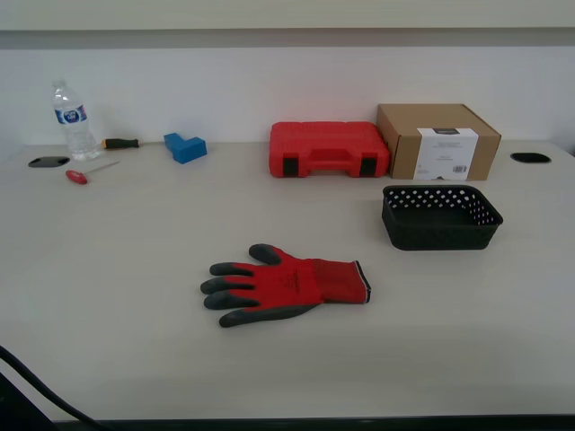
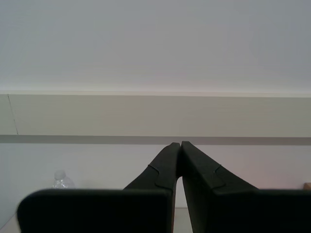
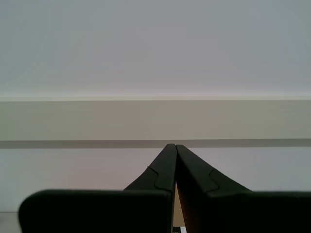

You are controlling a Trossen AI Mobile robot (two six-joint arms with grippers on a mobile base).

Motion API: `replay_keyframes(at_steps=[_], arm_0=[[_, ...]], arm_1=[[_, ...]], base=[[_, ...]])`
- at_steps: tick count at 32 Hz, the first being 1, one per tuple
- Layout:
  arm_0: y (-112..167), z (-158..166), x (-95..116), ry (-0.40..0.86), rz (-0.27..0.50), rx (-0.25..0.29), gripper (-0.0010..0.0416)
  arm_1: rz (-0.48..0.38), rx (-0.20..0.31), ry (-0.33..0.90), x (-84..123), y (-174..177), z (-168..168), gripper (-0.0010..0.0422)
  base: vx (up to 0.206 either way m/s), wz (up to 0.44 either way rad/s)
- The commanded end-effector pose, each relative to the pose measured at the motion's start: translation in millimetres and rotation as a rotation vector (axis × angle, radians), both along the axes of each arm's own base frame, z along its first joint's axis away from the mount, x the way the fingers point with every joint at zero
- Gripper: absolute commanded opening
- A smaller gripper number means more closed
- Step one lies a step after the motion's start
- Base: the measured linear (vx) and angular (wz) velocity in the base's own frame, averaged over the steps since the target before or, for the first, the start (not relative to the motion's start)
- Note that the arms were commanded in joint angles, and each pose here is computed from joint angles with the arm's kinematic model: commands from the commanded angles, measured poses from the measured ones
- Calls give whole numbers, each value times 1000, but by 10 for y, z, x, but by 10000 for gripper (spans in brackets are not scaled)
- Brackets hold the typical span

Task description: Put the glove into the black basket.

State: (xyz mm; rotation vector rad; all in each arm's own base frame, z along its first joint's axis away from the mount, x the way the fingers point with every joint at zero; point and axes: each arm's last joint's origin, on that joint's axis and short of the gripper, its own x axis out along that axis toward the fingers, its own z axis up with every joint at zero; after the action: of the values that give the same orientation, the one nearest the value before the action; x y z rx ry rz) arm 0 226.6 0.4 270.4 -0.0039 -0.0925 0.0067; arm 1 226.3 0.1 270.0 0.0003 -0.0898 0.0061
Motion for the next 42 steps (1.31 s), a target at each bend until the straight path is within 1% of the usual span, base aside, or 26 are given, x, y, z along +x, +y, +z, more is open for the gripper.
replay_keyframes(at_steps=[1, 39, 40, 42], arm_0=[[0, 5, 0, -3, 0, 1, 1], [-1, 1, 1, 1, -2, 0, 1], [2, -5, 1, 7, 4, -1, 1], [40, -53, 3, 57, 80, -9, 1]], arm_1=[[2, 0, -3, 1, 1, 7, 0], [2, 0, -3, 1, 1, 6, 0], [1, 0, -3, 1, 0, 6, 0], [2, 0, -3, 1, 1, 6, 0]], base=[[0, 0], [0, 0], [0, 0], [0, 0]])
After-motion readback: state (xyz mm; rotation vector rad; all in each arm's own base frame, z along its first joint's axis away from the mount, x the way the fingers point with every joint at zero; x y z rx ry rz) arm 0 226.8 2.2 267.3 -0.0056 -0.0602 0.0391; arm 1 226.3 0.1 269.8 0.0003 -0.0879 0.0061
